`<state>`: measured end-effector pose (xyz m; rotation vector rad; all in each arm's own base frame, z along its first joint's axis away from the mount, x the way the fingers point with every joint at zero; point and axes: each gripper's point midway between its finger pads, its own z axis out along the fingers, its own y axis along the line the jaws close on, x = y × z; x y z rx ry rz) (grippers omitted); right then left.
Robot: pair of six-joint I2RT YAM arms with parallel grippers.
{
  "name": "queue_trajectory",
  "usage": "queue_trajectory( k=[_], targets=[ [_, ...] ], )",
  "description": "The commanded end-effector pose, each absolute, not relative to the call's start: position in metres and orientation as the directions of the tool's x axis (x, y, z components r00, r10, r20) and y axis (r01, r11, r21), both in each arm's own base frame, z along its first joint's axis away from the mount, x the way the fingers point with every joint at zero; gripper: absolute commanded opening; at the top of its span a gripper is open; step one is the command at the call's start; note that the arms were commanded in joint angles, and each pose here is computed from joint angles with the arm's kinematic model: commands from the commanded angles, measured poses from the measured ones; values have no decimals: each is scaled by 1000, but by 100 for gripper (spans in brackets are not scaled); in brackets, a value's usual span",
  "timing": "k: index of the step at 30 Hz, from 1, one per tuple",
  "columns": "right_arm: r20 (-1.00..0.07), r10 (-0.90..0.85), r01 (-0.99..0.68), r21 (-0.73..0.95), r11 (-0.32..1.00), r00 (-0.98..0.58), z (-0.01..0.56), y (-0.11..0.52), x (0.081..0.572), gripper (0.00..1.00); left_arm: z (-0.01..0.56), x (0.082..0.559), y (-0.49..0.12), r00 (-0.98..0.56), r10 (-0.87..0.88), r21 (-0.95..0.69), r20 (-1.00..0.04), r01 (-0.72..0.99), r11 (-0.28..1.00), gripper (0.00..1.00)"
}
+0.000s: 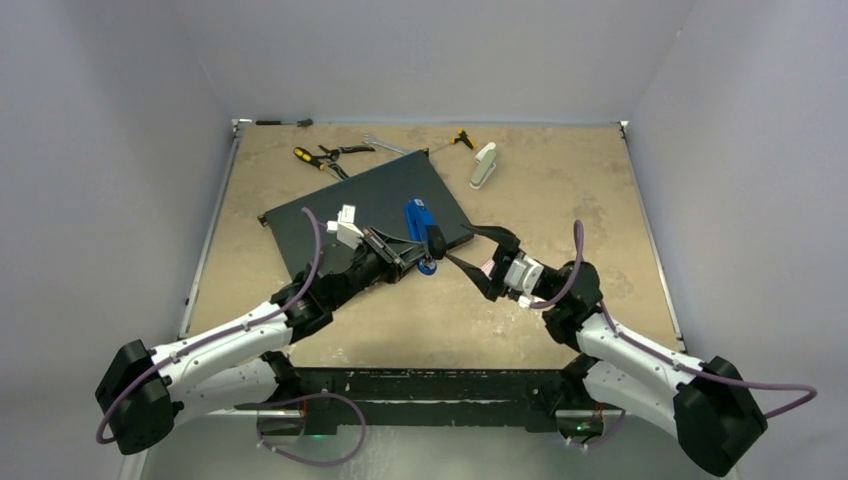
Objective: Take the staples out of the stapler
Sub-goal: Unload the staple at the center of the board.
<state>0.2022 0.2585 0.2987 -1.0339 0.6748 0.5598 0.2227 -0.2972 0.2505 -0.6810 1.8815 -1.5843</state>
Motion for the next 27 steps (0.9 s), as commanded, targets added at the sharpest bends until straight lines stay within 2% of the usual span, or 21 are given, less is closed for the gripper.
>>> queue_trajectory(
  k=[1, 6, 13, 24, 27],
  targets=[
    [-654, 125, -628, -629, 458, 746, 330, 261, 204, 62, 317, 226, -288, -659, -752, -997, -22, 68, -30, 0],
    [-664, 106, -635, -638, 437, 740, 320, 270, 206, 61, 319, 226, -285, -652, -758, -997, 0, 61, -53, 0],
    [-641, 133, -621, -637, 455, 756, 337, 274, 203, 61, 312, 227, -289, -657, -753, -998, -14, 54, -29, 0],
    [-616, 122, -580, -630, 517, 778, 357, 266, 206, 59, 284, 224, -293, -678, -732, -998, -59, 42, 41, 0],
    [-618, 110, -573, -628, 527, 778, 359, 266, 210, 59, 278, 222, -298, -698, -709, -995, -100, 68, 74, 0]
  ],
)
